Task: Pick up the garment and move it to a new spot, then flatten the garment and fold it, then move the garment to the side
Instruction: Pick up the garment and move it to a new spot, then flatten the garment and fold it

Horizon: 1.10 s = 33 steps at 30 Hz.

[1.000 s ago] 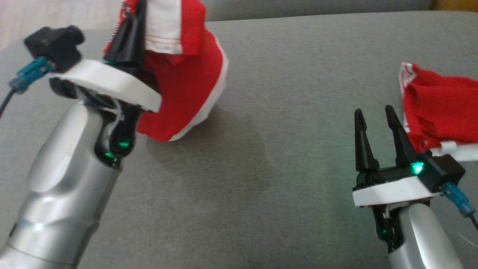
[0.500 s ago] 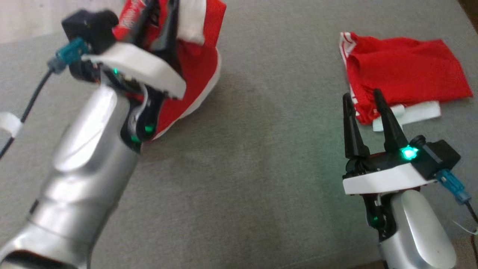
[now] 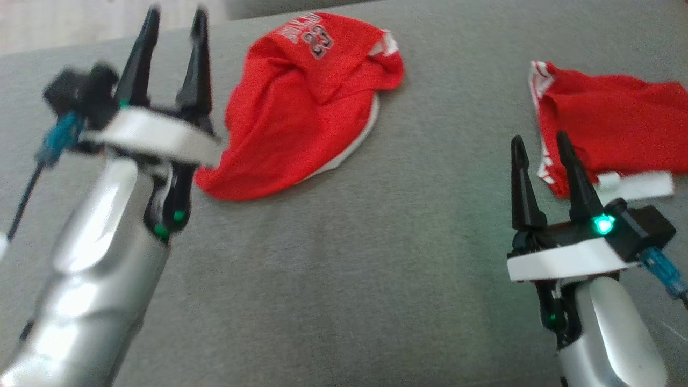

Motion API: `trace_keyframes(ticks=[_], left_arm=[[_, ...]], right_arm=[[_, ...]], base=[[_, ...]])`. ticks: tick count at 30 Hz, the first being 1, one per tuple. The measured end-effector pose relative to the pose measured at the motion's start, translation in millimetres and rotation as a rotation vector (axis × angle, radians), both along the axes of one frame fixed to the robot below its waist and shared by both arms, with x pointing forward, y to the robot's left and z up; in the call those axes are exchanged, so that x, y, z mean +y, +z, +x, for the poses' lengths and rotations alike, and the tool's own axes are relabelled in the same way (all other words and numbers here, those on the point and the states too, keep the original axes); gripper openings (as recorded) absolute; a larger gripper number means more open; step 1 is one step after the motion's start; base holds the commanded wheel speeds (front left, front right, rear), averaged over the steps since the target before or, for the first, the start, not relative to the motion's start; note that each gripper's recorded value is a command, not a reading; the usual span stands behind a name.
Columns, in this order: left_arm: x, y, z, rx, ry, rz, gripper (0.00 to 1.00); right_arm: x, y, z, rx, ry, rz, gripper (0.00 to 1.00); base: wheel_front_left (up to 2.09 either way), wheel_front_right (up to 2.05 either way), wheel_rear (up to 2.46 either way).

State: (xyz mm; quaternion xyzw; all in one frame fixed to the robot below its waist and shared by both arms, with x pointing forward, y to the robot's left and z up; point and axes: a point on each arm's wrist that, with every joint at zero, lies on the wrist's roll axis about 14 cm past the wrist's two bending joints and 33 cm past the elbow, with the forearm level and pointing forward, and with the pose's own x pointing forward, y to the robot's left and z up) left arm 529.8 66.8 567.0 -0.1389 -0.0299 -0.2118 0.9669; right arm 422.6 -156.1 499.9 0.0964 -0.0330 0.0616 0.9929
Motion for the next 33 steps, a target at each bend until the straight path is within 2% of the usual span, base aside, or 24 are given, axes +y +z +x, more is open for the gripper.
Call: trace_keyframes(ticks=[8, 13, 15, 20, 26, 33], left_arm=[[71, -40, -65, 0.069, 0.182, -0.016, 1.00], [84, -77, -117, 0.168, 0.265, -0.039, 1.00], [91, -76, -128, 0.152, 0.318, -0.021, 1.00], [90, -67, -135, 0.113, 0.356, -0.041, 1.00], [84, -64, -136, 0.088, 0.339, -0.050, 1.00], [84, -78, -135, 0.121, 0.342, -0.056, 1.00]], right_arm=[[25, -5, -5, 0.015, 0.068, -0.009, 1.00], [34, -1, -9, 0.004, 0.091, -0.007, 1.00], [36, -2, -11, 0.008, 0.098, -0.007, 1.00], [39, -1, -11, 0.006, 0.105, -0.006, 1.00], [43, -5, -9, 0.013, 0.120, -0.025, 1.00], [60, -27, 5, 0.085, 0.176, -0.084, 1.00]], base=[[0.00, 0.00, 0.00], [0.00, 0.00, 0.00], [0.00, 0.00, 0.00], [0.00, 0.00, 0.00], [0.00, 0.00, 0.00], [0.00, 0.00, 0.00]])
